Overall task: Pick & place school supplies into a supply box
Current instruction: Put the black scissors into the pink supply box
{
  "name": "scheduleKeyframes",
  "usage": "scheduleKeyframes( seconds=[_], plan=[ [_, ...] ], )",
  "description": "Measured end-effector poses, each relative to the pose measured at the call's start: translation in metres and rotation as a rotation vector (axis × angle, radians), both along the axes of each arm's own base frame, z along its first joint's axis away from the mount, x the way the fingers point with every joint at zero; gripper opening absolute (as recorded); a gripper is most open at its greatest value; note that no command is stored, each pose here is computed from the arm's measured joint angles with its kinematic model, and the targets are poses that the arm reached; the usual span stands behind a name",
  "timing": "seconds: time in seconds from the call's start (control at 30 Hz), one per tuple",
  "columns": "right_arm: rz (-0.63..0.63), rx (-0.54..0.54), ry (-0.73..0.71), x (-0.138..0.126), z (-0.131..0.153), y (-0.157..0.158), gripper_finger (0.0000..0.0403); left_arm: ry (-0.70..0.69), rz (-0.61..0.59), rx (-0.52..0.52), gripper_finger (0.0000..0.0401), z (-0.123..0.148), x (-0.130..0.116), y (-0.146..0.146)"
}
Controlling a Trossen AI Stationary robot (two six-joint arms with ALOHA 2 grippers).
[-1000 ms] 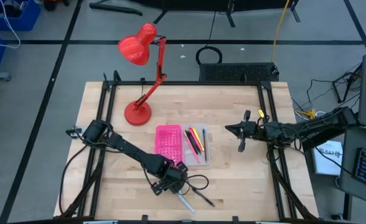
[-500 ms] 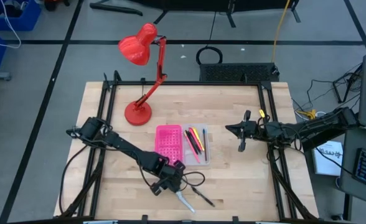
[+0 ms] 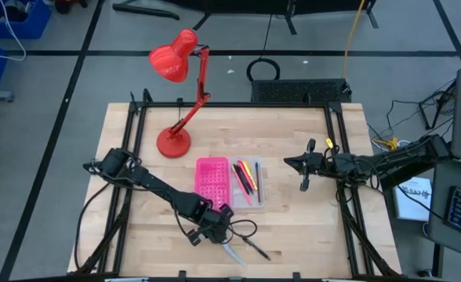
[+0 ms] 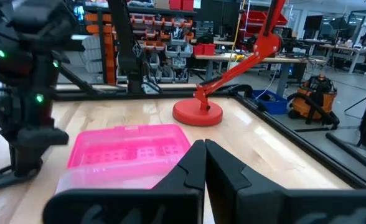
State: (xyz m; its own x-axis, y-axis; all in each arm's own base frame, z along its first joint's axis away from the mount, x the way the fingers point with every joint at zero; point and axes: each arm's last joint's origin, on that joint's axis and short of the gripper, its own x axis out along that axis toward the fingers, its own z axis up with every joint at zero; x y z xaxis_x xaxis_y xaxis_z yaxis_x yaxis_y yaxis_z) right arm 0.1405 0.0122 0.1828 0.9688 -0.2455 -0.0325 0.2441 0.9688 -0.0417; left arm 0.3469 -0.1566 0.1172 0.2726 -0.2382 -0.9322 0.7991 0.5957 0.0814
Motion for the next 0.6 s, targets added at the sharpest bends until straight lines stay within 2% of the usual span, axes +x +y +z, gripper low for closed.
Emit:
scheduleKeyframes(
  seconds=[0.1,0.37,0.6],
  plan=[
    [0.0,-0.007,0.0,-0.001,-0.002,0.0,0.0,-0.019,0.001,0.003,0.0075,0.014,0.003,-0.001],
    [0.0,-0.007,-0.02,-0.001,-0.001,0.0,0.0,0.009,-0.02,0.166,0.0059,0.035,0.009,0.005],
    [0.0,-0.007,-0.02,-0.001,-0.001,0.0,0.0,-0.009,-0.059,0.174,0.0039,0.056,0.019,0.006]
  ],
)
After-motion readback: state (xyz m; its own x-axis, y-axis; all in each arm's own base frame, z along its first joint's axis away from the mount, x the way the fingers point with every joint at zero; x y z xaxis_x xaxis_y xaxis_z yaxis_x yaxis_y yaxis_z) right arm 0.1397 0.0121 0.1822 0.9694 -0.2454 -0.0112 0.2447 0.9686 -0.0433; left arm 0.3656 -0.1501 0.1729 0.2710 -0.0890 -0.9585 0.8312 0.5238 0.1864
